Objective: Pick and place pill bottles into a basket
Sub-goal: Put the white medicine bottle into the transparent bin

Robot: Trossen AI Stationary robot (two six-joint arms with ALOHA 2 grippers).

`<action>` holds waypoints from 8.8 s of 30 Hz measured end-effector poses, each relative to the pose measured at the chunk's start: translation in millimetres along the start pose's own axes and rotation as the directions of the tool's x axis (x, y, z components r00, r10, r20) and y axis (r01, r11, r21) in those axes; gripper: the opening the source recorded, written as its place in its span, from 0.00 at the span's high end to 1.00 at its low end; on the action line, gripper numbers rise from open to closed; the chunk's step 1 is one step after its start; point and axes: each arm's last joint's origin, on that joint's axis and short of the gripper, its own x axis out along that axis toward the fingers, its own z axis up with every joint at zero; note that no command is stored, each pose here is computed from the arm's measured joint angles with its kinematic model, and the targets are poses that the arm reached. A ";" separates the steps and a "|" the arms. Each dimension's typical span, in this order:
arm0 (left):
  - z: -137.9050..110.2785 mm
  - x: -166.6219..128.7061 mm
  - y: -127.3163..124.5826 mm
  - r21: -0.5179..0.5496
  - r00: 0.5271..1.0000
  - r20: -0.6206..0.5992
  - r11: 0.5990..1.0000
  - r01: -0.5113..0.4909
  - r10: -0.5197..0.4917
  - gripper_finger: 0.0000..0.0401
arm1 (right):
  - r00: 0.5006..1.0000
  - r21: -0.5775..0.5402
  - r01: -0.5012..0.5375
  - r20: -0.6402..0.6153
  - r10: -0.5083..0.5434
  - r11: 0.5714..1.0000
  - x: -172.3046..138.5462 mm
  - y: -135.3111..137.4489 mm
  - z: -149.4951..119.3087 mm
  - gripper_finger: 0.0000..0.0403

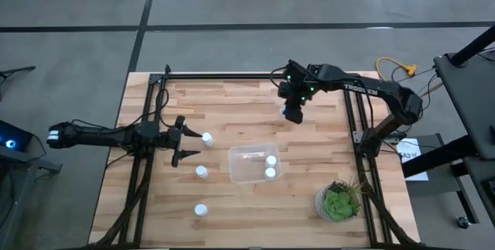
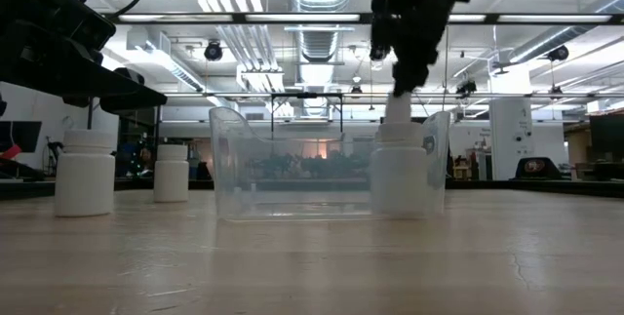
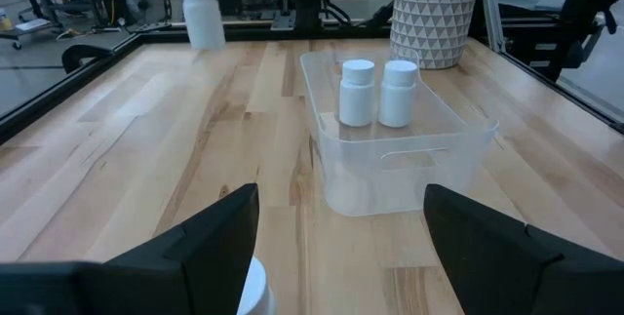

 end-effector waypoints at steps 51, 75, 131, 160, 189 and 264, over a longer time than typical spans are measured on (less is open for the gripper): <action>0.0 0.0 0.0 0.000 1.000 0.000 1.000 0.000 0.000 0.32 | 1.000 -0.292 -0.018 -0.020 0.013 0.956 42.5 162.3 33.5 0.65; -1.0 0.8 0.0 0.000 1.000 -0.013 1.000 0.000 0.000 0.32 | 0.995 -0.350 -0.027 -0.098 -0.007 0.937 93.1 165.9 47.6 0.65; -1.0 0.8 0.0 0.000 1.000 -0.013 1.000 0.000 0.000 0.32 | 0.975 -0.371 -0.044 -0.219 -0.041 0.928 116.2 166.0 57.8 0.52; -0.9 0.7 0.0 0.000 1.000 -0.011 1.000 0.000 0.000 0.32 | 0.985 -0.394 -0.071 0.118 0.127 0.916 46.7 175.4 99.9 0.23; -0.9 0.8 0.0 0.000 1.000 -0.012 1.000 0.000 0.000 0.32 | 0.774 -0.155 -0.262 0.555 0.304 0.952 -66.8 152.3 -3.5 0.38; -0.9 0.7 0.0 0.000 1.000 -0.012 1.000 0.000 0.000 0.32 | -0.013 -0.349 -0.165 0.936 0.352 0.923 -20.7 81.4 -231.5 0.34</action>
